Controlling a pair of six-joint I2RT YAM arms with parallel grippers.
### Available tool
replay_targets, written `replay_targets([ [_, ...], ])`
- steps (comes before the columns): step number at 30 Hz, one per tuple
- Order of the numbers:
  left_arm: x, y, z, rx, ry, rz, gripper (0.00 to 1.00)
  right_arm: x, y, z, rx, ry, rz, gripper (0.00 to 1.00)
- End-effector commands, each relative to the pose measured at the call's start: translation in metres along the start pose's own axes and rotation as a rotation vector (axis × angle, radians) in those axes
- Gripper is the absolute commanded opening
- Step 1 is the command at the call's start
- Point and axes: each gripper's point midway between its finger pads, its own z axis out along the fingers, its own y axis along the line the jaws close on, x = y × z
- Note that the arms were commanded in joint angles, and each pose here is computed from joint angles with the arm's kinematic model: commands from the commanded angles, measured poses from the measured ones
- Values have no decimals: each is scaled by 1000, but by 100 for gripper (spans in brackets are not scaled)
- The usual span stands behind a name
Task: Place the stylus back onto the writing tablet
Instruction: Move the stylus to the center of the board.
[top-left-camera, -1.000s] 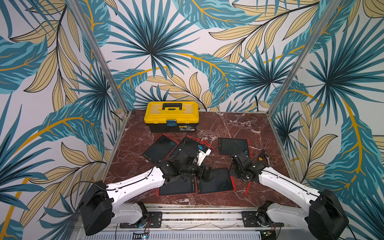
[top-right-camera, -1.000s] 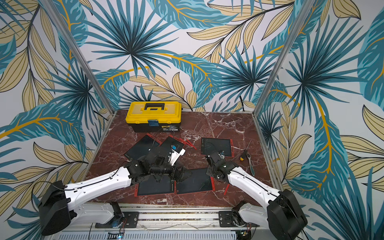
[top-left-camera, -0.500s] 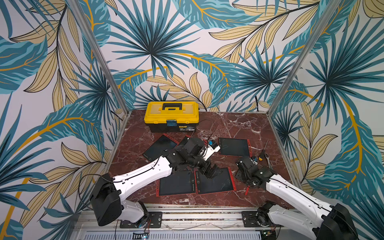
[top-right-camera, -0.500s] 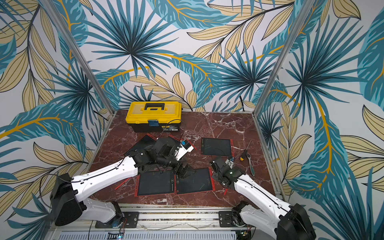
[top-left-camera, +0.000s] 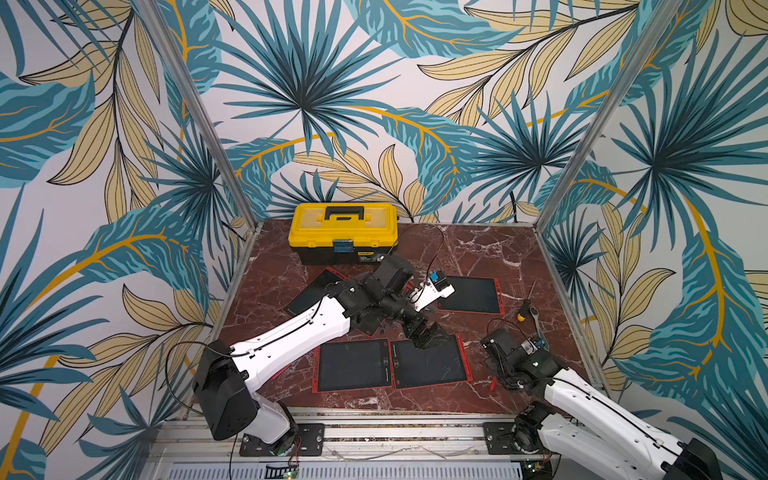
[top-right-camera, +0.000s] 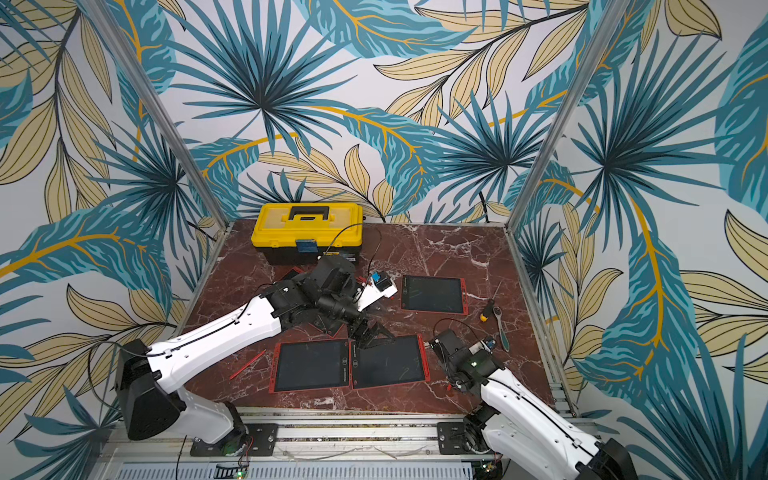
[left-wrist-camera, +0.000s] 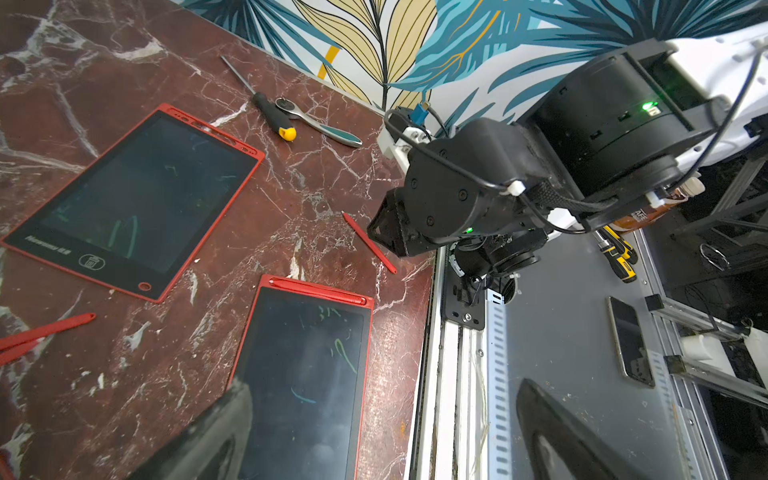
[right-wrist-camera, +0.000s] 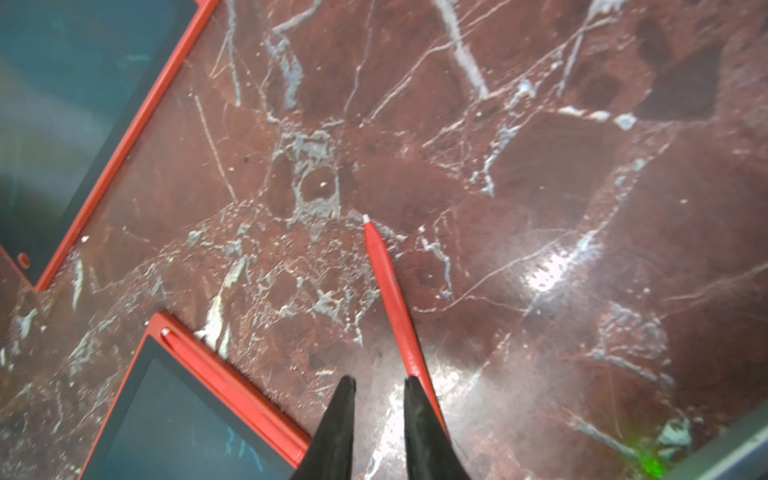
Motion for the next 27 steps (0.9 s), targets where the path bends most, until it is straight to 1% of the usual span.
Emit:
replay_targets([
  [1, -5, -6, -2, 41, 3, 27, 99, -5, -17, 5, 62, -43, 30, 30],
  [3, -2, -5, 0, 40, 11, 23, 100, -5, -17, 7, 67, -44, 28, 30],
  [10, -5, -6, -4, 31, 0, 29, 100, 3, -13, 18, 54, -10, 43, 30],
  [17, -6, -6, -3, 31, -1, 22, 100, 5, -14, 25, 71, 4, 38, 30],
  [27, -8, -5, -6, 23, -8, 14, 100, 6, -1, 31, 69, 20, 18, 29],
])
